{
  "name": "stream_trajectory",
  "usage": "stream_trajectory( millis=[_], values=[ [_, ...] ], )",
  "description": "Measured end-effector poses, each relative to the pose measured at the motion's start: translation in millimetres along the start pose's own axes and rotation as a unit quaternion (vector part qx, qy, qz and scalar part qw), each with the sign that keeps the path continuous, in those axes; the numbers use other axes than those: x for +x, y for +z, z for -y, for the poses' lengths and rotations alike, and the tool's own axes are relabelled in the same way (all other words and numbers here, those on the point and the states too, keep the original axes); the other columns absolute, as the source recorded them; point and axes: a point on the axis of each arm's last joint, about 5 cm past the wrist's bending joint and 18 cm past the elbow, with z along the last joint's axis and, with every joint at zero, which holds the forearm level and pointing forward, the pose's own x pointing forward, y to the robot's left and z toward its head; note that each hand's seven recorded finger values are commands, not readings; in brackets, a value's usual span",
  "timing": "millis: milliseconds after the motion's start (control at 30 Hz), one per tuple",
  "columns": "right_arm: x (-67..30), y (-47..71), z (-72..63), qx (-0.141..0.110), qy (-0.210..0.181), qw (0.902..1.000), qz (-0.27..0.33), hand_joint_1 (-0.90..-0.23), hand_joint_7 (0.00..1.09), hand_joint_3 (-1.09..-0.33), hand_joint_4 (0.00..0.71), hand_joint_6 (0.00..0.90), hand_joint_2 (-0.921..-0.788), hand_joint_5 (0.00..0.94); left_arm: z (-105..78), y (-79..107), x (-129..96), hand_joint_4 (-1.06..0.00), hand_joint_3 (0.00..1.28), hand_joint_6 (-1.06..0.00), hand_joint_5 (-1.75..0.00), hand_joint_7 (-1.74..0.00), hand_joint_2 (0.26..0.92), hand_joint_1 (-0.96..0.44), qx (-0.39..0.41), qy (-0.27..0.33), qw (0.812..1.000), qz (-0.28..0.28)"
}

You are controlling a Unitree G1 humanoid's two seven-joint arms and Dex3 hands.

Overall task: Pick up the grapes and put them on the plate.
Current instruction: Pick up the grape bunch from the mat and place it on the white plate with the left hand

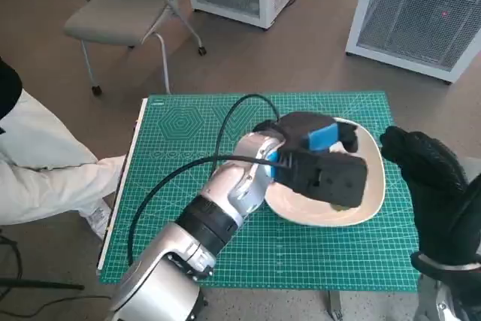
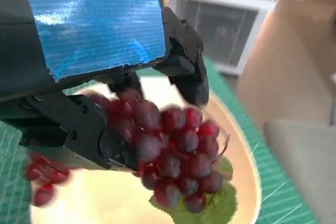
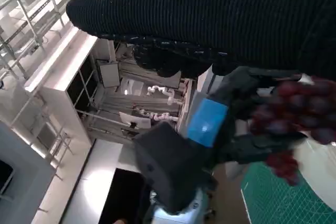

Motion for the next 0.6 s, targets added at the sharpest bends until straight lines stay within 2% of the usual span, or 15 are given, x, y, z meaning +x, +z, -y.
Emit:
stream_trajectory(
  millis=[133,367,600],
  values=[
    [0.0,-0.4,-0.4,0.0,0.001,1.0,0.0,-0.47,0.94,-0.634,0.426,0.184,-0.921,0.596,3.4,-3.3,0.8,-0.09,0.0,-0.22,0.0,-0.1,0.849,-0.3,-0.003,-0.003,1.0,-0.004],
    [-0.4,-2.1,-1.1,0.002,0.001,1.0,-0.002,-0.47,0.94,-0.635,0.425,0.182,-0.921,0.597,3.9,-4.0,0.7,-0.08,0.0,-0.22,0.0,-0.07,0.849,-0.29,-0.01,0.021,1.0,0.014],
    [-0.6,-3.8,-2.4,0.005,0.001,1.0,-0.004,-0.469,0.94,-0.637,0.423,0.18,-0.921,0.598,8.1,-13.4,-3.3,-0.08,0.02,-0.21,0.0,-0.05,0.9,-0.34,-0.036,0.067,0.996,0.045]
  ],
)
